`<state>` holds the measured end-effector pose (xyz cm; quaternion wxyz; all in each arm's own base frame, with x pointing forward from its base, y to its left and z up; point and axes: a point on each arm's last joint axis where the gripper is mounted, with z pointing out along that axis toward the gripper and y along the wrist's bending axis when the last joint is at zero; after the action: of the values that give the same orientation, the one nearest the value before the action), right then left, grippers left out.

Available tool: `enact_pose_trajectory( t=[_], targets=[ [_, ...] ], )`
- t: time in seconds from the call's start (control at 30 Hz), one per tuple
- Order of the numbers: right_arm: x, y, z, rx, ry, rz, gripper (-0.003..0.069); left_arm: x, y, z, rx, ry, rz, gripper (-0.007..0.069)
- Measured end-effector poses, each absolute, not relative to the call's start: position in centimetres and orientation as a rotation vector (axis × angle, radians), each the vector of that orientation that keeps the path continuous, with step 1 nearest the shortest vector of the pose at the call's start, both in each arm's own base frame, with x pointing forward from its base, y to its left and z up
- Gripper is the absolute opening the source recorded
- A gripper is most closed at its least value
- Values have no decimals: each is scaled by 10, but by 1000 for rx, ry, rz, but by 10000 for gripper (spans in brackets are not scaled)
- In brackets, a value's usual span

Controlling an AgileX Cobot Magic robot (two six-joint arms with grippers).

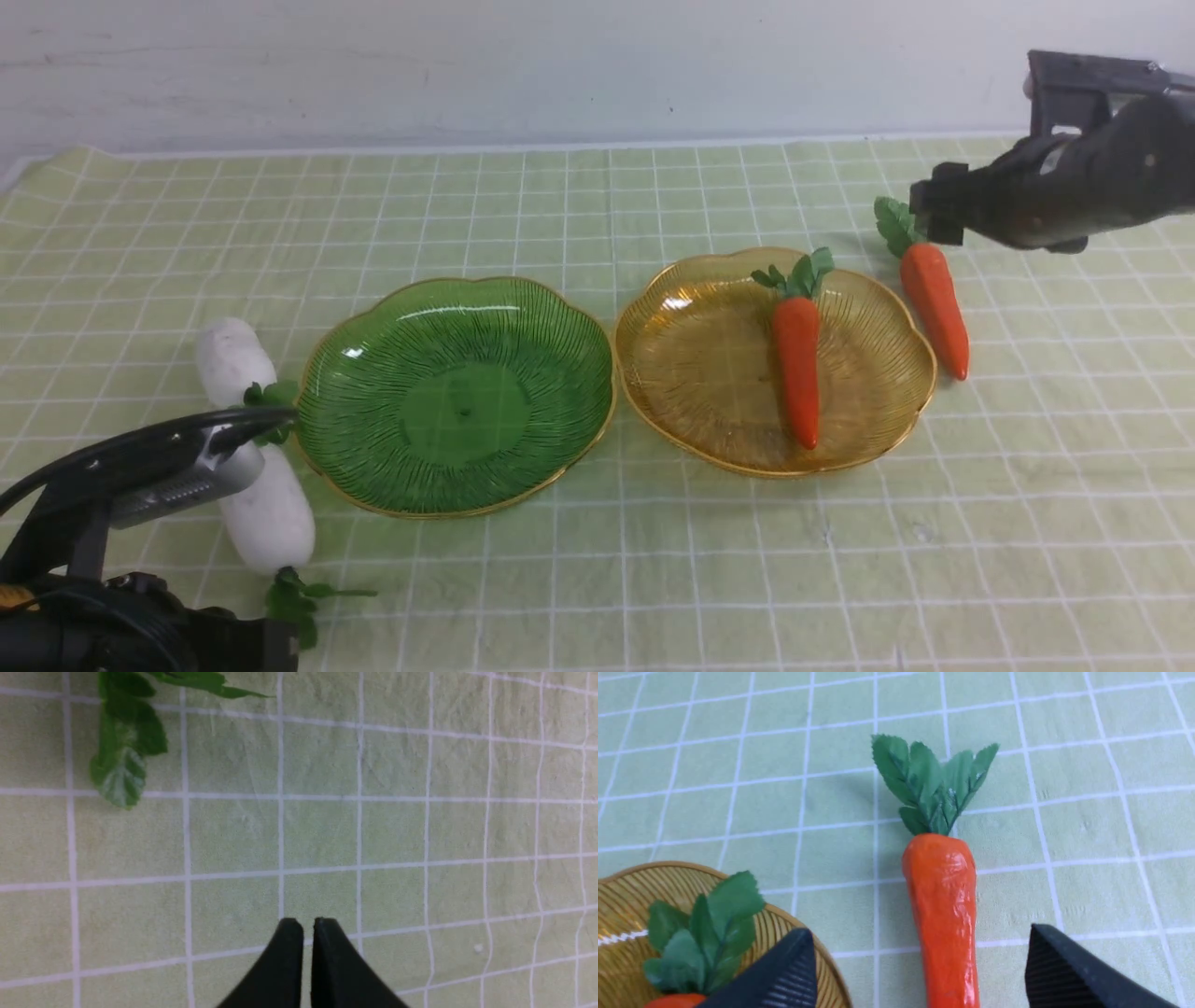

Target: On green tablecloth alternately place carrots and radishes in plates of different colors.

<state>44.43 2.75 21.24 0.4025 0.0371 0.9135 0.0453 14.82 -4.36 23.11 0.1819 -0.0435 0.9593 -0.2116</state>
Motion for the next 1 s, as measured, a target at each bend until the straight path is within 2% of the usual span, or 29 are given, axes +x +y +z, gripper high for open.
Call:
enact_pose_trajectory(
  t=[0.47,0.6,0.63,0.7,0.73,0.77,0.83,0.87,0.93,1.0],
  targets=[
    [459,26,142,107,2384,104,535,148,-44,231,-123,2707,-597,13],
    [459,26,132,112,2410,103,451,148,-44,231,-123,2707,-597,13],
    [459,26,132,112,2414,102,395,148,-44,231,-123,2707,-597,13],
    [458,26,134,112,2419,102,311,148,-44,231,-123,2707,-597,13],
    [458,26,136,111,2418,102,291,148,-44,231,-123,2707,-597,13],
    [456,26,144,102,2423,96,206,148,-44,231,-123,2708,-597,13],
    [453,26,160,85,2409,87,194,148,-44,231,-122,2712,-599,13],
    [449,25,181,65,2385,76,196,148,-44,231,-120,2715,-600,13],
    [442,24,205,55,2371,68,197,147,-44,231,-119,2720,-602,13],
    [427,26,233,99,2399,104,197,147,-44,231,-117,2725,-604,13]
  ],
)
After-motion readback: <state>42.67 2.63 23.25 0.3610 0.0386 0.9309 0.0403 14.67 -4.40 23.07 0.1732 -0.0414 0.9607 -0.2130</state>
